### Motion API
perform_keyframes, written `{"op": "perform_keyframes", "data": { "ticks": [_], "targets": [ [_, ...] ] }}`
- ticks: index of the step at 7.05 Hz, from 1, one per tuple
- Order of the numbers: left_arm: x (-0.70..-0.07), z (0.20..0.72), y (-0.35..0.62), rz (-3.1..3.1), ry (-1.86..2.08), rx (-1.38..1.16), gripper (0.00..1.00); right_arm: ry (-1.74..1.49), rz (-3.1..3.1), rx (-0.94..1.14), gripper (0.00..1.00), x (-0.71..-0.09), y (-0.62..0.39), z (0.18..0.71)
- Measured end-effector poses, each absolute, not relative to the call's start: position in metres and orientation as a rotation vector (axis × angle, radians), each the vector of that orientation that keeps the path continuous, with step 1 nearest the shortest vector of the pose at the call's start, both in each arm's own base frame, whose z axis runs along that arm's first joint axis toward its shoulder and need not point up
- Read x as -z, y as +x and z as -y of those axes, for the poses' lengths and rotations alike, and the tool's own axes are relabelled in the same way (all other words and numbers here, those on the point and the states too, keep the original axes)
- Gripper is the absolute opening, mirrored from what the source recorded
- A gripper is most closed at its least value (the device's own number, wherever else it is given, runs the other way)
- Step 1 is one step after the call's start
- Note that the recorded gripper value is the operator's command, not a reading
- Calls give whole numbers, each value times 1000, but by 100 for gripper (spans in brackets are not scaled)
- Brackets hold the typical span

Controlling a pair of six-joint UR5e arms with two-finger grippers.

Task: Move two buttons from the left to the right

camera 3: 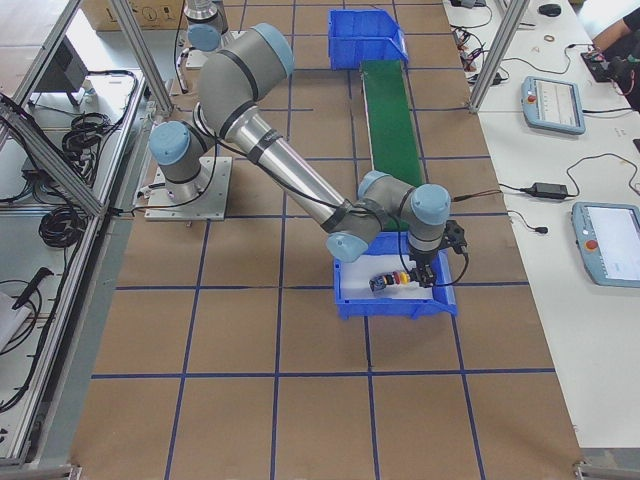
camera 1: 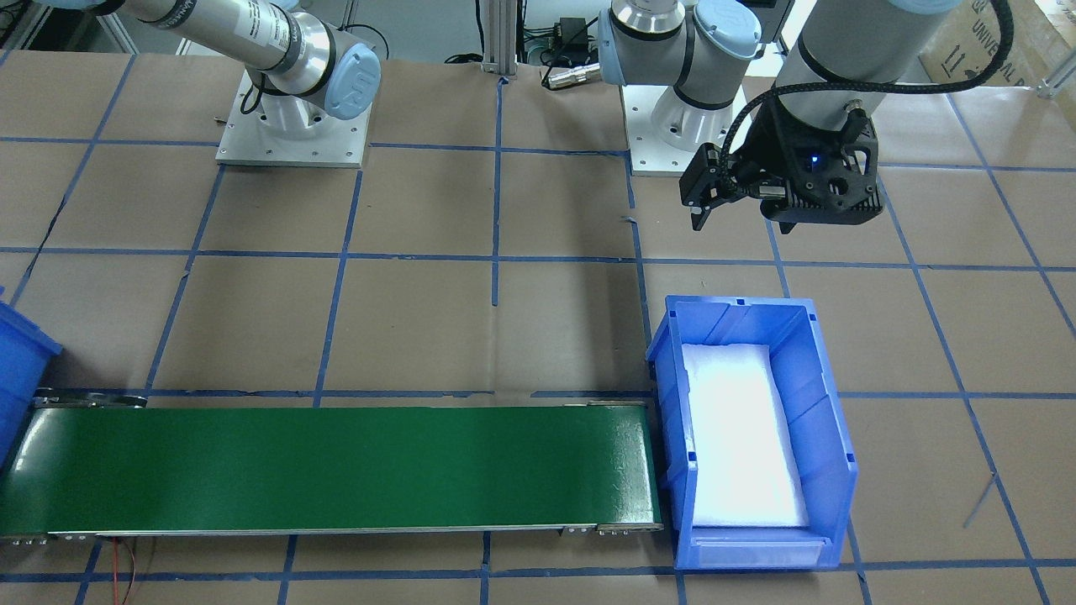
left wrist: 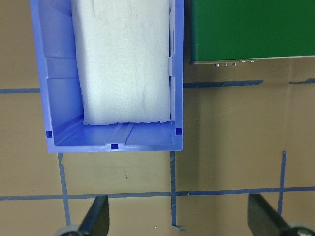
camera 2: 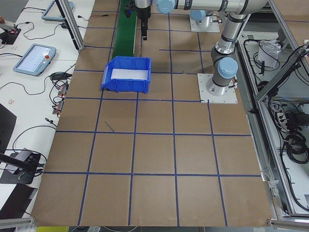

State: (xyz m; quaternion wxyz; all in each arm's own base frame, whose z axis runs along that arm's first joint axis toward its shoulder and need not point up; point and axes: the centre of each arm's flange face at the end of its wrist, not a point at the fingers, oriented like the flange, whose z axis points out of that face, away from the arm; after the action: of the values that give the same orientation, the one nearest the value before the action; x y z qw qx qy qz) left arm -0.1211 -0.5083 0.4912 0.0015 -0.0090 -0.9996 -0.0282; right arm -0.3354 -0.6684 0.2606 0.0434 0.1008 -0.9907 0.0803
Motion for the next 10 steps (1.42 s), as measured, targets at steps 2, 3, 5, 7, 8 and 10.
{"op": "perform_keyframes", "data": {
  "ticks": [2, 3, 5, 7, 8, 10],
  "targets": [
    [-491, 508, -121, 3137, -28, 88, 100, 307, 2991, -289, 100, -321, -320, 648],
    [-492, 508, -121, 3137, -28, 88, 100, 298, 2989, -277, 100, -350, -306, 628],
    [-492, 508, -121, 3137, -28, 89, 100, 260, 3021, -209, 100, -391, -274, 592],
    [-492, 508, -121, 3137, -28, 88, 100, 154, 3086, -137, 100, -408, -204, 587],
    [-492, 508, -121, 3137, -28, 88, 100, 115, 3093, -132, 100, -418, -161, 585],
    [-491, 508, -121, 3137, -28, 88, 100, 22, 3108, -120, 100, -420, -92, 571]
  ]
}}
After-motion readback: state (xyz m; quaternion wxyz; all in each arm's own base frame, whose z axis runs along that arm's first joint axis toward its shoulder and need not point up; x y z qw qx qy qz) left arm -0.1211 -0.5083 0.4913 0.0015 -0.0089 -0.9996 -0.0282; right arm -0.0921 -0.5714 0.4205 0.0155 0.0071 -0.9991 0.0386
